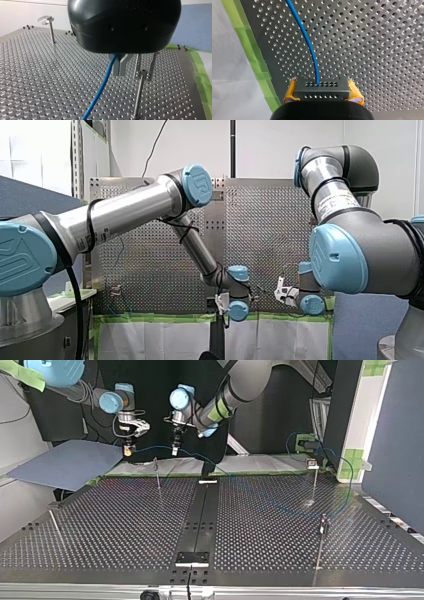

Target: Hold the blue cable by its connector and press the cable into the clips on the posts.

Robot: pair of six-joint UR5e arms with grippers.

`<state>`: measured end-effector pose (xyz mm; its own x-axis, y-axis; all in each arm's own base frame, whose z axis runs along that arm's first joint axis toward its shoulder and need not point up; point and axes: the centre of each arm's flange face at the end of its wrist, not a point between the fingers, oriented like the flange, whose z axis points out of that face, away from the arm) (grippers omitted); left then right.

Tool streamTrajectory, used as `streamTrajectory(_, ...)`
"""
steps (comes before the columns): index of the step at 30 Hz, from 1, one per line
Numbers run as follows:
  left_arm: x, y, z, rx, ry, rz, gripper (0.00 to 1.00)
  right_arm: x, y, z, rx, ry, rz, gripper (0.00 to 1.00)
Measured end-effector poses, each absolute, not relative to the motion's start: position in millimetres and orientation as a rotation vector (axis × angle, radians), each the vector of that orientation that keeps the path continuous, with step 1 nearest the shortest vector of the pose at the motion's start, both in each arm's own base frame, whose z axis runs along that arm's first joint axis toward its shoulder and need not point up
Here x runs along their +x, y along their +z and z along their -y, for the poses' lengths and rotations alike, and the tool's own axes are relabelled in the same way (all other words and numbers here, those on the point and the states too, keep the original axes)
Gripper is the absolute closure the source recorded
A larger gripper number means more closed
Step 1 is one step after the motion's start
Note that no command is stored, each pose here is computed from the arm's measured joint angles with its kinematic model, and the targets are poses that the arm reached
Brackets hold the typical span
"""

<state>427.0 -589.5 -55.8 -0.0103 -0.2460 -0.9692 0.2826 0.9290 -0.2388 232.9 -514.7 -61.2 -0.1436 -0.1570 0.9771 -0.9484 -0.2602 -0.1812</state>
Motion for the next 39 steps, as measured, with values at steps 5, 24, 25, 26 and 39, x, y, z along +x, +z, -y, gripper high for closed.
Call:
streamTrajectory(5,433.8,-49.3,597.2,0.025,-0.426,-1.513,1.00,234.0,-61.3,515.6,1.477,1.453,1.254,1.00)
streamTrajectory(24,461.0,-84.7,594.4,0.029,-0.345,-1.573,1.00,221.7,-59.2,529.9,1.482,1.426,1.235,1.00)
streamTrajectory(25,462.9,-83.7,594.1,0.026,-0.341,-1.573,1.00,220.7,-59.4,530.3,1.482,1.427,1.236,1.00)
streamTrajectory(26,464.8,-82.7,593.9,0.023,-0.339,-1.573,1.00,220.0,-59.6,530.6,1.482,1.428,1.236,1.00)
streamTrajectory(39,473.4,-75.3,598.5,0.071,-0.306,-1.593,1.00,214.4,-66.5,542.9,1.488,1.438,1.209,1.00)
